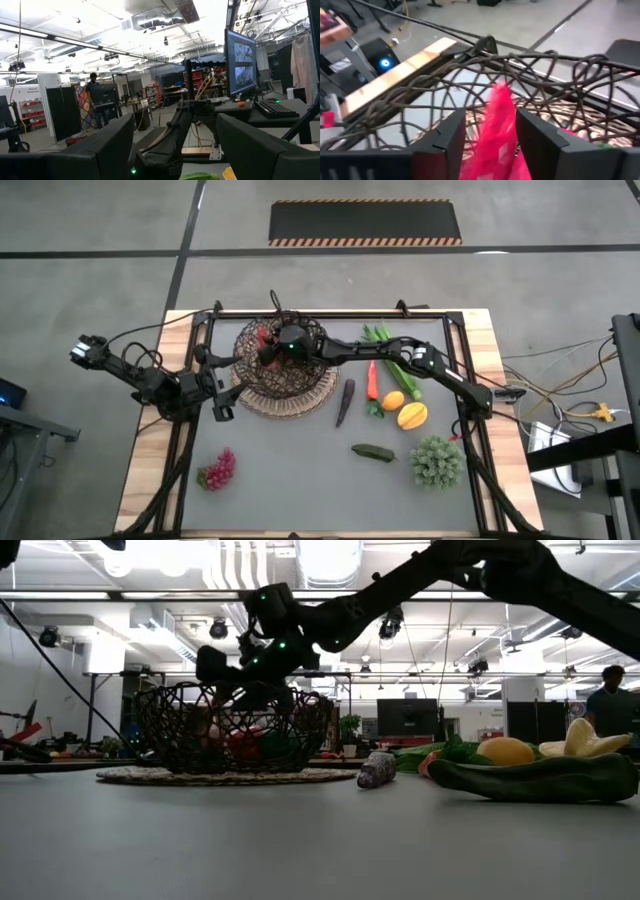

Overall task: Build produce basket
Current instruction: Put the red watermelon into the black wire basket, then put the violet eggplant into the black wire basket

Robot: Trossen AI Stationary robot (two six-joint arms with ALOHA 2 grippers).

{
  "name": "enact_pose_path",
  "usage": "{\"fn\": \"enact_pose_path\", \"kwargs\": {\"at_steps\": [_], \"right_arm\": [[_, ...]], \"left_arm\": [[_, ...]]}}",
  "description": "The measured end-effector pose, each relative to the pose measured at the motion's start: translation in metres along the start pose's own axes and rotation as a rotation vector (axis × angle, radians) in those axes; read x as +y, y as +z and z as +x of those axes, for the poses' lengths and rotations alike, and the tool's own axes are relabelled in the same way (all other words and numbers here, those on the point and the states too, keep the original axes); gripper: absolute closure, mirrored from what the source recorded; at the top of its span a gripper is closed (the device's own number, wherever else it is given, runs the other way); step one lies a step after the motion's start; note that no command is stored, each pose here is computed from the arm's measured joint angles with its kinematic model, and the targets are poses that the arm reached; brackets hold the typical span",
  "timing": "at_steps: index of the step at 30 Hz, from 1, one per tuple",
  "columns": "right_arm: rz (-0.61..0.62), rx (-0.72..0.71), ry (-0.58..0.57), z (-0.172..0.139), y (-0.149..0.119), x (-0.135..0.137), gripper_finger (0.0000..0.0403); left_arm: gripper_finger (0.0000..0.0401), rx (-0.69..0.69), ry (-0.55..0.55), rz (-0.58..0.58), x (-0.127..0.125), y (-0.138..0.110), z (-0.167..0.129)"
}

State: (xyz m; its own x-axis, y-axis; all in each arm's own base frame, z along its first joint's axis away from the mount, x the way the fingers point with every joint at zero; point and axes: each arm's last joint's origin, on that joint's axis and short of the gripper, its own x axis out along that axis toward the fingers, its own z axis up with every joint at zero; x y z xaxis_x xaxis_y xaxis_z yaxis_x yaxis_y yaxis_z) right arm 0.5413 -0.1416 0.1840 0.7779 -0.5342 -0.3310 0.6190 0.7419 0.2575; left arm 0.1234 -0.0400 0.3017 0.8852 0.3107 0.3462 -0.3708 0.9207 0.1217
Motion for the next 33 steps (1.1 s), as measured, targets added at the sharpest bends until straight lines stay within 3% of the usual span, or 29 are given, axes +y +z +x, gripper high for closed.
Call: {"fn": "enact_pose_path", "kwargs": {"at_steps": [8,17,24,33], "right_arm": [[-0.029,0.027,-0.006,-0.004,0.007,0.002,0.0198],[-0.105,0.086,-0.010,-0.025,0.026,0.010,0.0191],[-0.223,0.101,0.021,-0.059,0.052,0.027,0.0190],[-0.425,0.305,0.029,-0.117,0.061,0.045,0.0190]], "left_arm": [[0.0136,0.003,-0.005,0.004,-0.001,-0.001,0.001],[0.0136,0.007,-0.007,0.008,-0.002,-0.002,0.001],[0.0136,0.009,-0.009,0.012,-0.003,-0.002,0.002],[0.0136,0.013,-0.011,0.016,-0.004,-0.003,0.002]]}}
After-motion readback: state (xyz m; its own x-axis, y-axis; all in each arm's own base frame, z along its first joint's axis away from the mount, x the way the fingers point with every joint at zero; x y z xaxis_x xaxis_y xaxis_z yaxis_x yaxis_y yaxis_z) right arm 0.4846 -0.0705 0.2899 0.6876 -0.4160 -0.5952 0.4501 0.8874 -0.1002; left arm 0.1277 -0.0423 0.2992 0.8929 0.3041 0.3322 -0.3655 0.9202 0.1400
